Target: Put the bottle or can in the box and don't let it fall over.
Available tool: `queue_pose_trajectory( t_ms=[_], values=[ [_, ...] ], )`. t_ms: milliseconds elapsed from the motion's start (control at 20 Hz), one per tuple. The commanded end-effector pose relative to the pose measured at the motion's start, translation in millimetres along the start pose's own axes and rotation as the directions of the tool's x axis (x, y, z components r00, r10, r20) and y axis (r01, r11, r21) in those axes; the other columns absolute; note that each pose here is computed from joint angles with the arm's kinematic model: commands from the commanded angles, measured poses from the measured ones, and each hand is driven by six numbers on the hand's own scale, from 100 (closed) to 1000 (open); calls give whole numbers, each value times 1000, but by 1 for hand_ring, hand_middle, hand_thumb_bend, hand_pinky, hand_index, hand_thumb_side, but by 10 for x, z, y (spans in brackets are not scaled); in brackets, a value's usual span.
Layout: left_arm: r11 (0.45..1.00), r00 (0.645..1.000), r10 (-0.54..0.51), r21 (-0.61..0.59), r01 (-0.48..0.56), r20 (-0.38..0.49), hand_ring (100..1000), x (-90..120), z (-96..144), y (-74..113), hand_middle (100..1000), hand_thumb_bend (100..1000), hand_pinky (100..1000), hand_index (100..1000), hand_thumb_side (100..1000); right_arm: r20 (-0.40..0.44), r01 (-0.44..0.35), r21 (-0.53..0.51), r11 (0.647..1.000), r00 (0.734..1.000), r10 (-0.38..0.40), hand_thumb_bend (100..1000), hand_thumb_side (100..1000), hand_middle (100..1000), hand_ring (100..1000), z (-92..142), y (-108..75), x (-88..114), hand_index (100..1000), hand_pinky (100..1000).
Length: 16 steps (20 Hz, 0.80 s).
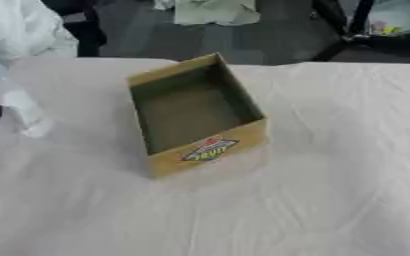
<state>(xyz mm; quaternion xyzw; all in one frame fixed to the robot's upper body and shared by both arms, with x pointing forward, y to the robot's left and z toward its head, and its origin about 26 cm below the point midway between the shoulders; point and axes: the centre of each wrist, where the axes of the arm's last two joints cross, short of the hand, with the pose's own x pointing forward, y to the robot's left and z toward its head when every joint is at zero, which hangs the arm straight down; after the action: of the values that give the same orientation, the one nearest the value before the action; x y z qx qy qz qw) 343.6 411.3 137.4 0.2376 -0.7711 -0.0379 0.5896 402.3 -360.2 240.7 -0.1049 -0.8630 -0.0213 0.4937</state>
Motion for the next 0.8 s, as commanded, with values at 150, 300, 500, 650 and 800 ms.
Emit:
queue_pose_trajectory(
  t_ms=[150,300,500,650,800],
  values=[
    [999,999,-28,27,27,24,1000,93,-69,95,960,497,1000,898,510,51,-29,3,1000,998,29,100,780,798,752,-67,-69,180,848,877],
    [999,999,-28,33,28,23,1000,102,-84,96,962,494,1000,900,514,54,-30,2,1000,998,30,100,782,798,752,-69,-71,187,848,877],
    [999,999,-27,41,26,21,1000,111,-105,98,965,492,1000,902,518,55,-31,-1,1000,998,31,100,784,796,749,-71,-76,192,848,877],
    [999,999,-30,46,29,21,1000,114,-115,100,966,494,1000,904,519,58,-31,-2,1000,998,31,100,785,795,749,-73,-79,198,848,877],
    [998,999,-30,50,29,23,1000,128,-129,102,968,502,1000,905,522,60,-31,-1,1000,998,31,100,786,795,748,-77,-77,204,848,877]
  ],
)
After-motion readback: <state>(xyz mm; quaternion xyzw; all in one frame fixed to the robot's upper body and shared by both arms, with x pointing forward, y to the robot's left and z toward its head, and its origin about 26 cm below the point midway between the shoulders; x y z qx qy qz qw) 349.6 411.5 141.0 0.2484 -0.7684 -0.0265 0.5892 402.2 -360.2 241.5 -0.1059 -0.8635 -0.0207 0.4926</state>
